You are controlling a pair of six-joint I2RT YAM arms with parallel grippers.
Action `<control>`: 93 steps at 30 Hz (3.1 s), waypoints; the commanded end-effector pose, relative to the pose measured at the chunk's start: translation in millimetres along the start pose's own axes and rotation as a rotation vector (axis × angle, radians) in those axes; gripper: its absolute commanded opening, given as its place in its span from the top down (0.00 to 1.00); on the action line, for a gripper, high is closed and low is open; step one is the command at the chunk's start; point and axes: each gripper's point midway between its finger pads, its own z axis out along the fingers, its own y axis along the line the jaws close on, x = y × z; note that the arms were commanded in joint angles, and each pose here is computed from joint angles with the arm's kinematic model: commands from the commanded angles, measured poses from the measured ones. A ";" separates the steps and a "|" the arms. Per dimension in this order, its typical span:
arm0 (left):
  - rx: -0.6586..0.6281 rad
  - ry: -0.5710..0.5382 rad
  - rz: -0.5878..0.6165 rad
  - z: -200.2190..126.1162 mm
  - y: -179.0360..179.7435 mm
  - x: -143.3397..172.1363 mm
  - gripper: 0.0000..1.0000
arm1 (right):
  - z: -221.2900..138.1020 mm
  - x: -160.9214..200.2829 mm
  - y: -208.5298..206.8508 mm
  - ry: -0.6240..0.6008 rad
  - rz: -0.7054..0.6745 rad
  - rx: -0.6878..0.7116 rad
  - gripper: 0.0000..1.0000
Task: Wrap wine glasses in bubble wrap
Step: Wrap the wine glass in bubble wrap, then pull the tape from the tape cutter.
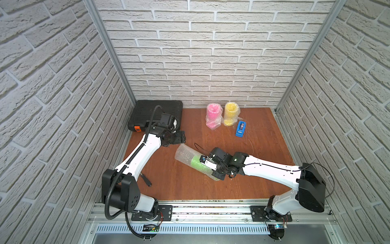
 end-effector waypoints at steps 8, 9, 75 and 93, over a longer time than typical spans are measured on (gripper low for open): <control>0.423 0.010 1.025 0.9 -91.9 92.4 0.10 | -19.6 -3.3 7.4 -0.187 -0.388 -0.107 0.97; 0.442 0.027 1.082 4.7 -94.0 103.6 0.10 | -19.6 -1.3 7.3 -0.183 -0.385 -0.120 0.97; 0.435 0.181 1.384 42.8 -72.0 172.4 0.90 | -37.3 65.8 -246.0 -0.435 1.267 -0.011 0.68; 0.438 0.182 1.386 44.3 -73.2 172.7 0.91 | 39.1 117.3 -336.6 -0.436 1.647 -0.297 0.71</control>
